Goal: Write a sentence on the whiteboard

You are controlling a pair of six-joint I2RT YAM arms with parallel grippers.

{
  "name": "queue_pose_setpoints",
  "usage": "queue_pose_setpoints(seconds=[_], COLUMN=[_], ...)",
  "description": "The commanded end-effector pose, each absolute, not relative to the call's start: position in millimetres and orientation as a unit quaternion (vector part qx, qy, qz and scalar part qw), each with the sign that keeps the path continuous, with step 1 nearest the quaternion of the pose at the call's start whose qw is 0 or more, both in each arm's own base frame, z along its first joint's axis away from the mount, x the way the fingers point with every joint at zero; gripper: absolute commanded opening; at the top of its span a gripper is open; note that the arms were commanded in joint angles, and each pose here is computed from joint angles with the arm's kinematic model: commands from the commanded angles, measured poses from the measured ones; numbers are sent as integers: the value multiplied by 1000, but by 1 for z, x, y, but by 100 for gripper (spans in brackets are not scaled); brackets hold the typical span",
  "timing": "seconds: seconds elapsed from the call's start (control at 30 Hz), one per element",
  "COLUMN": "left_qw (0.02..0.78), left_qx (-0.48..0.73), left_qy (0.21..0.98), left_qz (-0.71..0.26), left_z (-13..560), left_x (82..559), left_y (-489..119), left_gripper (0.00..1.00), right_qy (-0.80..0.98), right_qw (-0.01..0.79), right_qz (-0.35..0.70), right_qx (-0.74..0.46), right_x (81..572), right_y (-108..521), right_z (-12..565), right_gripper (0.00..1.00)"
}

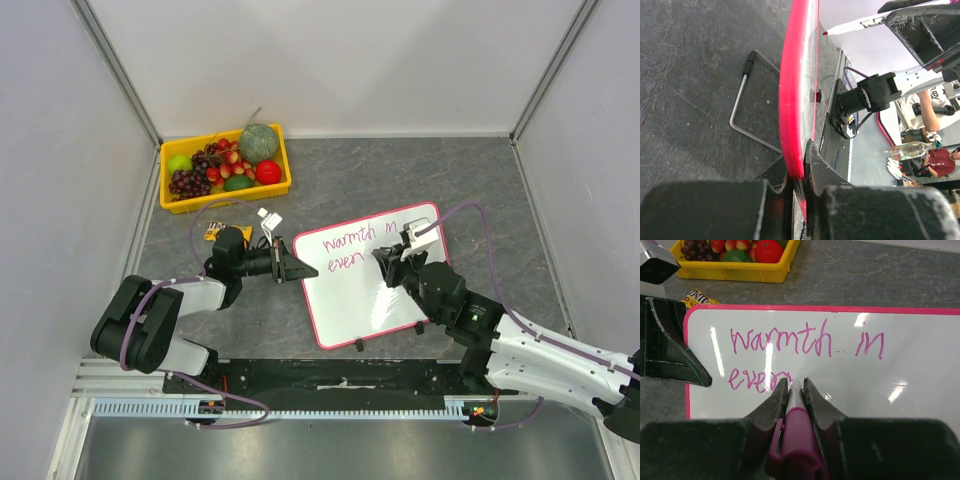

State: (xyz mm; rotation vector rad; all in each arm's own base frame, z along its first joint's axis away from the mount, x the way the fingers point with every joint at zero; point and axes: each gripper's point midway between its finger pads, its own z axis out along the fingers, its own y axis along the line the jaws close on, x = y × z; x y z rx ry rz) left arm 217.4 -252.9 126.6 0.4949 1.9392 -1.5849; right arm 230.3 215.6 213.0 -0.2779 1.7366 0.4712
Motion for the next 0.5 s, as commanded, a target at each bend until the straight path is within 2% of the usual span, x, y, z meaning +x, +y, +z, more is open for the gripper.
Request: queue_pose_setpoints(seconds=[0.0,0.47], left_qw=[323,324], left_qx=[246,246], left_qy=[726,726], left_qz=[-555,-555], left_z=[102,102], left_x=[216,217], left_y=[-251,-251], left_gripper=[2,2], right_qy=[725,740], right_qw=[651,638], right_qz=[203,188], right_qx=[-94,-100], right_x=[239,246], right_y=[210,214], right_z=[251,225], right_gripper=[0,0])
